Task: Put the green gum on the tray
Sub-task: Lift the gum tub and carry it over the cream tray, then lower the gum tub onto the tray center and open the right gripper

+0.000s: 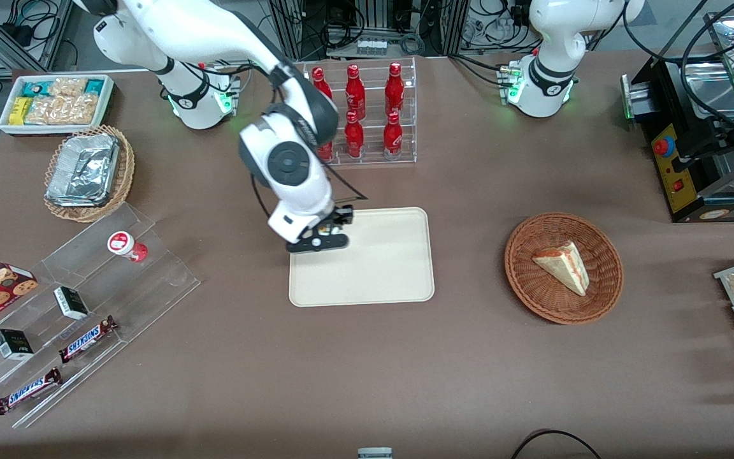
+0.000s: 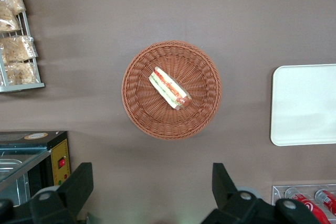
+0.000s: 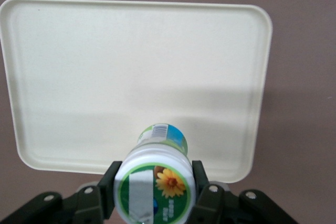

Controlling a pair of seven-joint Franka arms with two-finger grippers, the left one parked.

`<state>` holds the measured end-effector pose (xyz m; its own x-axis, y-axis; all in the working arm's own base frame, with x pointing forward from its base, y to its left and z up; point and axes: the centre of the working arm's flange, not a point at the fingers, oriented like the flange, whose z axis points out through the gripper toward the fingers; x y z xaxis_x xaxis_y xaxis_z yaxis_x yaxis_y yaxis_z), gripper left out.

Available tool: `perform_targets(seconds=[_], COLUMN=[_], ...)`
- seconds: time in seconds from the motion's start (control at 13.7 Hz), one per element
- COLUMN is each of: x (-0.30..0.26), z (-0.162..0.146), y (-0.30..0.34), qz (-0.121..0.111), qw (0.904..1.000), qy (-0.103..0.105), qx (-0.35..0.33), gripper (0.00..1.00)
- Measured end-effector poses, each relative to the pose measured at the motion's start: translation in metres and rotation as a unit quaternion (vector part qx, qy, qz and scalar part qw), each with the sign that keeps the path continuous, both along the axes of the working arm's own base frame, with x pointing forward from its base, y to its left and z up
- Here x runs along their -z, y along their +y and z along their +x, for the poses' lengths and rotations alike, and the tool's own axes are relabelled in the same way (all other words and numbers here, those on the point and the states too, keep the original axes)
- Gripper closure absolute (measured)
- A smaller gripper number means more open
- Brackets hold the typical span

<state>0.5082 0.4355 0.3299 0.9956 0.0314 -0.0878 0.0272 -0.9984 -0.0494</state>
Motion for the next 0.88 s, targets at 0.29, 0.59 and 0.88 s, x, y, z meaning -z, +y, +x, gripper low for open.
perform_targets(seconds=[0.29,0.59,0.88], x=[0.038,0.079,0.093], z=[-0.003,0.001,0.008], y=[0.046,0.054,0.051], qz=[0.0,-0.01,-0.014], qw=[0.9995,0.9987,0.998], qy=[-0.02,-0.046,-0.061], qx=[0.023,0.017,0.014], gripper=[0.41,0.41,0.41])
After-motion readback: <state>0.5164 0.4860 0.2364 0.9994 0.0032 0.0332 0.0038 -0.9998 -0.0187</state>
